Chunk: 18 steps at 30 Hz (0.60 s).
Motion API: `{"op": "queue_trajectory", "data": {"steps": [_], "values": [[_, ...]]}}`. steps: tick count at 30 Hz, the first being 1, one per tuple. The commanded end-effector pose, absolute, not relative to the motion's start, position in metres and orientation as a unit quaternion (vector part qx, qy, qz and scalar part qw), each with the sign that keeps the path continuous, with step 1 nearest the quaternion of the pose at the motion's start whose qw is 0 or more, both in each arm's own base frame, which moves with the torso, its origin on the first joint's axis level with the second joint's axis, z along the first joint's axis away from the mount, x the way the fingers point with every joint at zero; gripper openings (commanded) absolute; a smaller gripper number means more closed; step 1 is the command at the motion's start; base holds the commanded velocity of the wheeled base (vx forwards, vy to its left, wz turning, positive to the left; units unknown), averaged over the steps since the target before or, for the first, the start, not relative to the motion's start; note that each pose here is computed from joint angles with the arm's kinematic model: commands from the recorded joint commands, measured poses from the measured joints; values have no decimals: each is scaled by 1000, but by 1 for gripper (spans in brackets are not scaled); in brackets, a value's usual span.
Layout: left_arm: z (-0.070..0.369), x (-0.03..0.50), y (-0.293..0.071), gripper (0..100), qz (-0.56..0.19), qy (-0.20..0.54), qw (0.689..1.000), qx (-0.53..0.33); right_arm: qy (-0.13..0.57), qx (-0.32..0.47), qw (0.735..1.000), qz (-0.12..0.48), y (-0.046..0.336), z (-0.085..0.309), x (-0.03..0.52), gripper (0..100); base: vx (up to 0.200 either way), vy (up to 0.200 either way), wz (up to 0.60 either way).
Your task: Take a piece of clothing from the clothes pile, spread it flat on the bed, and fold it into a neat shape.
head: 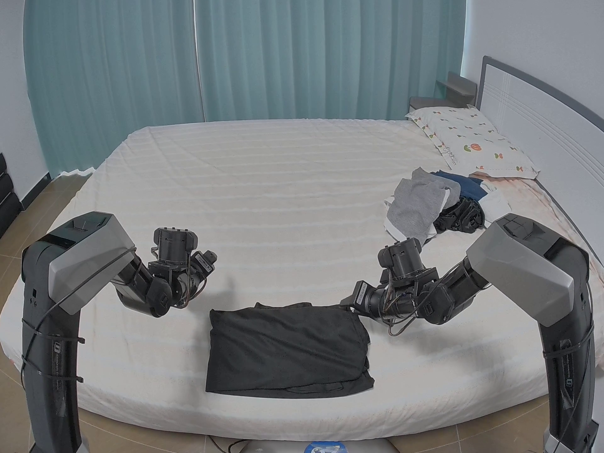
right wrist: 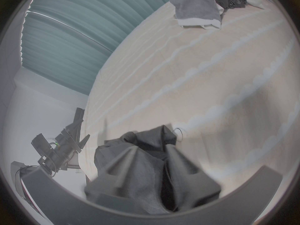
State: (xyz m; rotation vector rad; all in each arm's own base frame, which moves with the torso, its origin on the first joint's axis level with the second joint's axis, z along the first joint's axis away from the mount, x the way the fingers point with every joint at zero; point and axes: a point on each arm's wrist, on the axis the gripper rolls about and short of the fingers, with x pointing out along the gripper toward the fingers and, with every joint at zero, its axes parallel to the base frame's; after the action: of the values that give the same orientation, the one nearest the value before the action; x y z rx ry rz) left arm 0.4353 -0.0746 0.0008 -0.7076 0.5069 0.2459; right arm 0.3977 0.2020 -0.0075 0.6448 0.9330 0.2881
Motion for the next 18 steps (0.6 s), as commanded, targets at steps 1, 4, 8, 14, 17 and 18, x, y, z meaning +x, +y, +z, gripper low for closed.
{"op": "queue_trajectory", "data": {"steps": [1,4,8,14,17,18], "values": [[-3,436,-75,100,120,248,899,-341,451,298,831,135,203,-11,395,0,0,0,0],[-3,436,-75,100,121,247,899,-340,456,295,828,134,205,-10,394,0,0,0,0],[-4,436,-75,100,120,248,899,-339,454,298,829,133,204,-10,395,0,0,0,0],[-9,436,-77,100,121,254,899,-336,436,309,835,129,200,-5,400,0,0,0,0],[-10,435,-78,100,120,257,899,-335,429,308,840,123,196,-3,401,0,0,0,0],[-11,435,-78,100,120,259,898,-333,427,307,843,116,195,-4,402,0,0,0,0]]}}
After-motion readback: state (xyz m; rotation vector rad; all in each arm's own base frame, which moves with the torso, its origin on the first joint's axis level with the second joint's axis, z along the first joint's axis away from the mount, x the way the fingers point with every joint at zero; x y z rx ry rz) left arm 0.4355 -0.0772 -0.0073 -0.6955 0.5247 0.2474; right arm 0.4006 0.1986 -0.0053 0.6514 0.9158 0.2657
